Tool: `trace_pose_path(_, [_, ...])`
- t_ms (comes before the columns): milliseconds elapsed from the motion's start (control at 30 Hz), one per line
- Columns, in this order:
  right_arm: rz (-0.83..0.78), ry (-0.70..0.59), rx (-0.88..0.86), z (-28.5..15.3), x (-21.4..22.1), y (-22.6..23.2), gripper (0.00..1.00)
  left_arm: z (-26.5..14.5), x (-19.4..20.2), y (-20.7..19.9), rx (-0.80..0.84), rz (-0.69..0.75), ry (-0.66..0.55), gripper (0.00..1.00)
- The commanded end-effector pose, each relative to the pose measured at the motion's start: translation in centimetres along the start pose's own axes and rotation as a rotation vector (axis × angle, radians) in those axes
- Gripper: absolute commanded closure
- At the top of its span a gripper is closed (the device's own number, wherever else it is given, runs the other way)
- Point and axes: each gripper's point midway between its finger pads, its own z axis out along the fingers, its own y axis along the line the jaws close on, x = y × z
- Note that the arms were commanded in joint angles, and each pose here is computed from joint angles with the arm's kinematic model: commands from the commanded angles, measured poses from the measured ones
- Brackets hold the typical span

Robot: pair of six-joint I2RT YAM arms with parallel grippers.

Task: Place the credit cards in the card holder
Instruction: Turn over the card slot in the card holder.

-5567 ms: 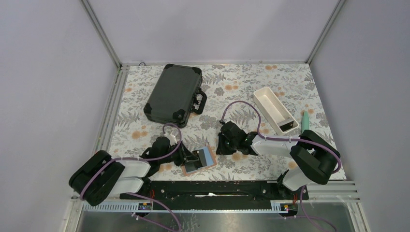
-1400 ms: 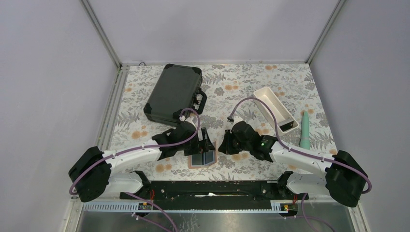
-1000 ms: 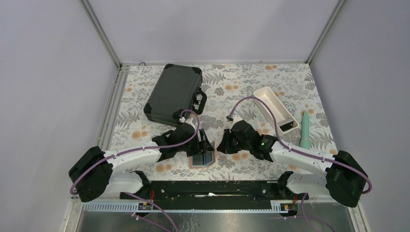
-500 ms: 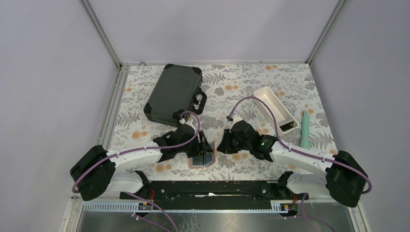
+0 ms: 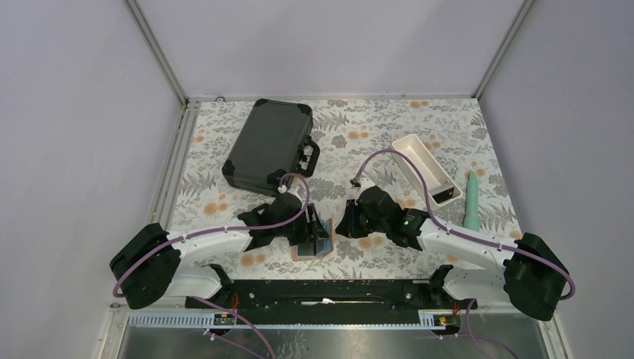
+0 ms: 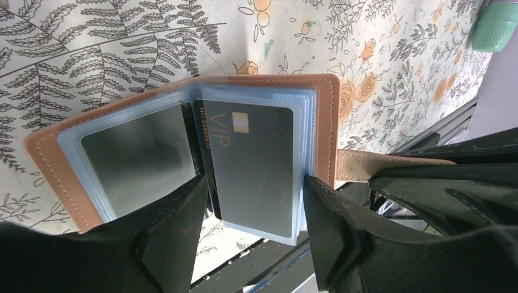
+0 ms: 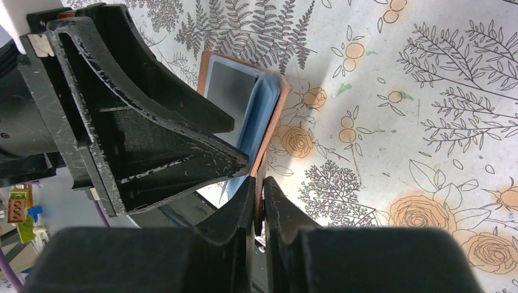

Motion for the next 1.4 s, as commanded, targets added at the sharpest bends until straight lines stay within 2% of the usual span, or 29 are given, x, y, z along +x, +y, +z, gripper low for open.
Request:
trace_pose_path(0, [-0.011,-0.058,-0.027,-0.6,-1.6,1.3,1.00,-0.5,-0.3,-0.1,0.014,0.008,-0.023,0.40])
trace_pose_path(400, [-0.007,-0.052,-0.008,-0.5,-1.3,0.8,1.00,-1.2,-0.4,0.4,0.012,0.000,-0.048,0.40])
trace_pose_path(600, [-0.006,-0.052,-0.004,-0.5,-1.2,0.7,1.00,-1.4,-0.4,0.7,0.007,-0.003,-0.057,0.49])
trace_pose_path(700, [-0.005,-0.055,0.007,-0.5,-1.2,0.5,1.00,-1.5,-0.3,0.9,-0.004,-0.001,-0.058,0.46])
trace_pose_path(833, [-0.005,-0.061,0.013,-0.6,-1.3,0.3,1.00,-1.7,-0.5,1.0,0.001,0.002,-0.072,0.59])
trace_pose_path(1000, [-0.004,-0.053,0.020,-0.4,-1.1,0.1,1.00,-1.7,-0.6,0.4,0.029,0.013,-0.075,0.68])
trace_pose_path(1100, [-0.003,-0.047,0.034,-0.1,-0.8,-0.3,1.00,-1.8,-0.7,0.2,0.035,0.016,-0.078,0.76])
trace_pose_path(1233, [0.013,-0.051,0.115,0.3,-0.7,-1.9,1.00,-1.8,-0.6,0.2,0.038,0.018,-0.078,0.89])
trace_pose_path(1267, [0.015,-0.056,0.145,0.3,-0.9,-2.4,0.99,-1.7,-0.6,0.3,0.037,0.019,-0.076,0.90])
trace_pose_path(1300, [0.017,-0.061,0.175,0.2,-1.1,-2.7,0.94,-1.7,-0.6,0.3,0.038,0.021,-0.074,0.91])
trace_pose_path(1333, [0.016,-0.071,0.209,0.0,-1.5,-3.1,0.87,-1.7,-0.5,0.3,0.038,0.020,-0.073,0.93])
trace_pose_path(1367, [0.014,-0.086,0.233,-0.4,-2.0,-3.3,0.76,-1.7,-0.5,0.3,0.037,0.021,-0.072,0.93])
